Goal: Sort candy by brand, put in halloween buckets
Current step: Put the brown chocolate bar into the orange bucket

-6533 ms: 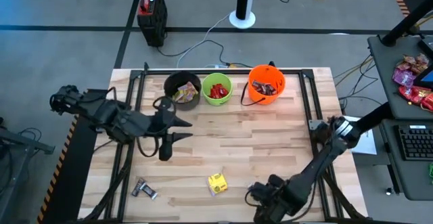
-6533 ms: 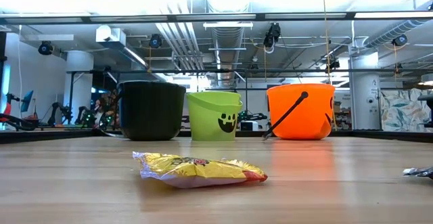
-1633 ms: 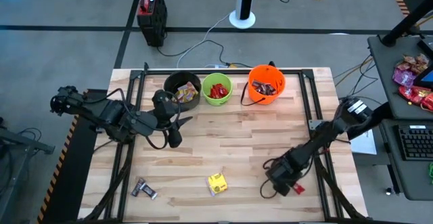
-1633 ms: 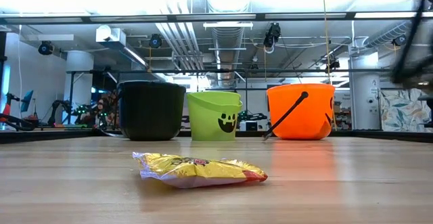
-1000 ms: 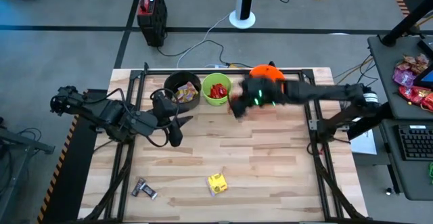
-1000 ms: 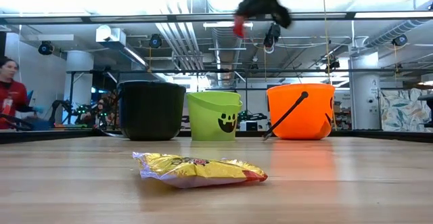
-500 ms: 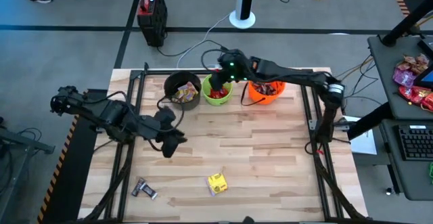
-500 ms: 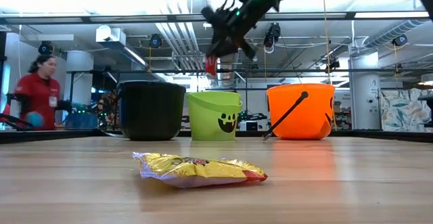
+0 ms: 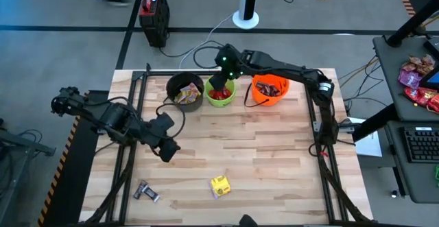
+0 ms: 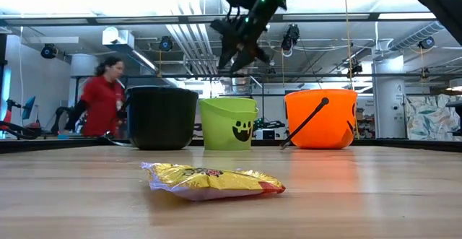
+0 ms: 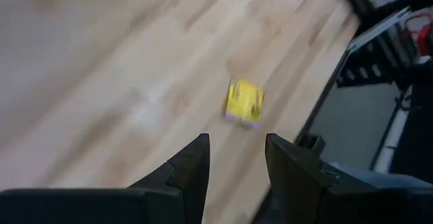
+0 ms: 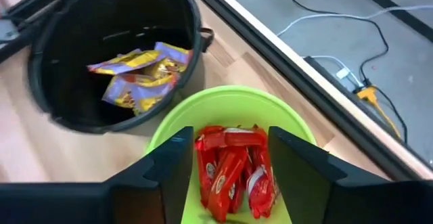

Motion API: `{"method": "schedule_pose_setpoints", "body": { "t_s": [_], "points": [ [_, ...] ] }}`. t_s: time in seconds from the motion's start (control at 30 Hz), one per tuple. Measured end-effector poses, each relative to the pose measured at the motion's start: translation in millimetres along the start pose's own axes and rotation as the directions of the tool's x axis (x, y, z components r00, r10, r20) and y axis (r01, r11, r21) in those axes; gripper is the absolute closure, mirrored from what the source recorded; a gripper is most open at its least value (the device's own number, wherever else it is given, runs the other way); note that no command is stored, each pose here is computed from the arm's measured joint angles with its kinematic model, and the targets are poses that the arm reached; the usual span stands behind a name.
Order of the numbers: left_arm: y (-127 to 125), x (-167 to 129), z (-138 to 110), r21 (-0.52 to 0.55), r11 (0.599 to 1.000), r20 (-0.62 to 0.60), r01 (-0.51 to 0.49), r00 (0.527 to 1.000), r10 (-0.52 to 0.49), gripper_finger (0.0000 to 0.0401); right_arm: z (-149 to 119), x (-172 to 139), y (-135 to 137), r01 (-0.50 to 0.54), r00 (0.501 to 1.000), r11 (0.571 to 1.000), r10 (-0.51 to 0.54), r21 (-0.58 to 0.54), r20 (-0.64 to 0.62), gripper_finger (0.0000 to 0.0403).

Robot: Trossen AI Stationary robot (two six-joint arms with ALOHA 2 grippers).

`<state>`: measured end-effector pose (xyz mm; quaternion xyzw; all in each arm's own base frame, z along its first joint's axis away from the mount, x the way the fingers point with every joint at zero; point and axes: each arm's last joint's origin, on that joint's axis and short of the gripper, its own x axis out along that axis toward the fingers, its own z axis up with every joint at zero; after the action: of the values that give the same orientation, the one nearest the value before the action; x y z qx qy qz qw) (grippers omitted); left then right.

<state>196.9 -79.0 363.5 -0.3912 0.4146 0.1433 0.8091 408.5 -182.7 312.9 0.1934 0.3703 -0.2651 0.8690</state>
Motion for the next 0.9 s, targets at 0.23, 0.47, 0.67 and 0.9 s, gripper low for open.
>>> {"method": "schedule_pose_setpoints", "body": {
  "t_s": [0.23, 0.47, 0.67, 0.9],
  "points": [
    [3.0, 8.6, -16.8, -0.337, 0.929, -0.177, -0.153, 0.979, 0.098, 0.0274, 6.4, -46.2, 13.8, -0.033, 0.999, 0.997, 0.033, -0.068, 0.007, 0.0205],
    [-7.6, 53.4, -63.3, -0.403, 0.817, -0.36, -0.413, 0.892, 0.273, 0.0274, -2.8, -67.4, 34.2, -0.074, 0.997, 0.991, 0.077, -0.111, 0.018, 0.0204],
    [0.6, 101.1, -111.8, -0.412, 0.685, -0.555, -0.601, 0.762, 0.334, 0.0274, -10.4, -65.9, 50.3, -0.099, 0.995, 0.985, 0.102, -0.143, 0.011, 0.0204],
    [27.8, 135.7, -160.5, -0.527, 0.615, -0.575, -0.587, 0.779, 0.251, 0.0288, -18.8, -59.7, 56.0, -0.104, 0.995, 0.982, 0.103, -0.157, -0.016, 0.0204]
  ]
}}
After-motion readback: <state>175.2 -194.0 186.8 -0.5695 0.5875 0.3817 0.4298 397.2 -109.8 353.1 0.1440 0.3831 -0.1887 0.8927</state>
